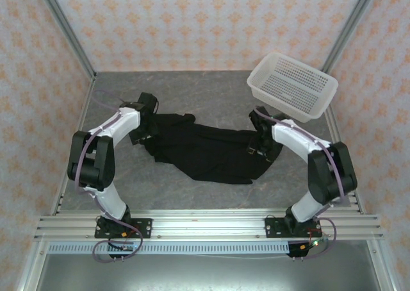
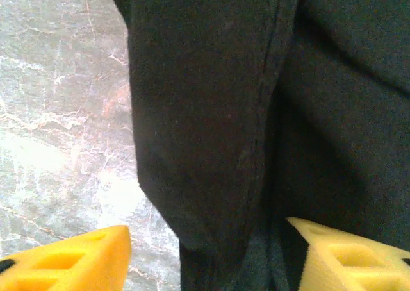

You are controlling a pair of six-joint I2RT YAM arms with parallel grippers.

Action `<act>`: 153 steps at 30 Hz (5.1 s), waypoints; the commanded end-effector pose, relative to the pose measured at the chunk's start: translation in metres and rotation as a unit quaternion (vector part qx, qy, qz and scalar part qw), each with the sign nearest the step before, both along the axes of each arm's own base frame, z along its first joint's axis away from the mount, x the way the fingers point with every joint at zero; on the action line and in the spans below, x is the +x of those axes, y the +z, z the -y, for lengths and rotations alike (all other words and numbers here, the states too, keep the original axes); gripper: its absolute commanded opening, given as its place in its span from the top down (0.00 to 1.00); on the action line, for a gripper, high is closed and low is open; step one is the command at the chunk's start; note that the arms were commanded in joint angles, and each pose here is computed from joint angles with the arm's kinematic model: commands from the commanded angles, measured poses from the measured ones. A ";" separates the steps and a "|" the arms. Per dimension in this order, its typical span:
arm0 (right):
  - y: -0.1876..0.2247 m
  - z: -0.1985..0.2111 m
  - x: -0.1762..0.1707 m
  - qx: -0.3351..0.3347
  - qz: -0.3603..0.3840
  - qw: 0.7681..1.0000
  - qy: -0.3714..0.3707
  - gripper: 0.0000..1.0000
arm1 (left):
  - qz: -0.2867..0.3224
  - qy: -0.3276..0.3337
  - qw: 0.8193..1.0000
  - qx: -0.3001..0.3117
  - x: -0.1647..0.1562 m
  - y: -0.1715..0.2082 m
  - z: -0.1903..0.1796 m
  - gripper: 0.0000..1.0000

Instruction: Fold and stack the t-shirts

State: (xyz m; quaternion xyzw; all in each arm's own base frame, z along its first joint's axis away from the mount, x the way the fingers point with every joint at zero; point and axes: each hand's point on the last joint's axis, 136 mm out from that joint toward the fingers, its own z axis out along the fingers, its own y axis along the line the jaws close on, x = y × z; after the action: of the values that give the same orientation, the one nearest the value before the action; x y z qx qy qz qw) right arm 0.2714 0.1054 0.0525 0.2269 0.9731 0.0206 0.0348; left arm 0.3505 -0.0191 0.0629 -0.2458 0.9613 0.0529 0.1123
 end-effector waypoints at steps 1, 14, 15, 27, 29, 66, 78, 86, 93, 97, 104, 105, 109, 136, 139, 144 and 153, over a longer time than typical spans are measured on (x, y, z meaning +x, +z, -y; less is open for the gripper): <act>-0.010 -0.033 0.018 0.050 0.010 0.999 -0.011 0.37 | 0.038 -0.005 0.999 0.016 0.020 0.017 -0.004 0.45; -0.015 -0.028 0.053 -0.013 0.024 1.000 -0.002 1.00 | 0.078 -0.018 0.996 0.028 0.025 0.055 -0.010 1.00; -0.005 -0.025 0.057 -0.015 0.037 0.999 -0.002 1.00 | 0.086 -0.016 0.996 0.029 0.025 0.061 -0.011 1.00; 0.121 0.004 0.065 -0.050 0.151 0.987 0.025 1.00 | 0.243 0.046 0.968 0.047 -0.012 0.174 -0.035 1.00; 0.133 0.007 0.064 -0.050 0.162 0.985 0.026 1.00 | 0.274 0.061 0.959 0.045 -0.021 0.192 -0.039 1.00; 0.089 -0.003 0.101 -0.040 0.104 0.993 0.047 0.44 | 0.023 0.003 1.000 -0.018 -0.044 0.050 -0.035 0.41; 0.007 -0.188 0.048 0.061 0.037 0.978 0.196 0.50 | -0.047 -0.017 0.996 0.074 -0.048 0.009 -0.052 0.47; -0.029 -0.112 0.083 -0.035 0.001 0.989 0.141 1.00 | -0.032 -0.010 0.996 0.089 -0.041 0.021 -0.057 0.71; -0.009 -0.057 0.121 -0.047 0.007 0.992 0.119 1.00 | -0.011 -0.016 0.997 0.074 -0.038 0.041 -0.052 0.82; 0.001 -0.067 0.124 -0.020 0.005 0.990 0.138 1.00 | -0.002 -0.016 1.000 0.020 -0.048 0.043 -0.032 0.78; 0.006 -0.065 0.120 -0.018 0.007 0.991 0.133 0.96 | 0.026 -0.105 0.989 -0.097 -0.076 0.039 0.090 0.43; 0.007 -0.065 0.119 -0.017 0.007 0.991 0.133 0.90 | 0.018 -0.111 0.989 -0.092 -0.082 0.035 0.100 0.41; 0.016 -0.062 0.117 -0.021 0.016 0.991 0.132 0.70 | -0.002 -0.119 0.992 -0.044 -0.097 0.021 0.109 0.40; 0.075 0.005 0.084 -0.044 0.105 0.993 0.043 0.66 | 0.036 -0.073 0.995 0.064 -0.081 0.037 0.062 1.00; 0.076 0.033 0.074 -0.066 0.109 0.992 0.017 0.67 | 0.075 -0.005 0.995 0.064 -0.088 0.069 0.022 1.00; 0.061 0.063 0.057 -0.075 0.084 0.993 -0.021 0.67 | 0.113 0.101 0.986 0.075 -0.107 0.097 -0.045 1.00; 0.031 0.071 0.035 -0.079 0.042 0.994 -0.057 0.65 | 0.106 0.170 0.979 0.035 -0.111 0.088 -0.067 1.00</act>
State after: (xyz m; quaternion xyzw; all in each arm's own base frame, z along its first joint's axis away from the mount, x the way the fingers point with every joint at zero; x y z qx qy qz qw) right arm 0.3122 0.0406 0.0906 0.2578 0.9608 -0.0328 0.0970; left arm 0.2481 0.0485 0.1609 -0.4007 0.8822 0.0742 0.2358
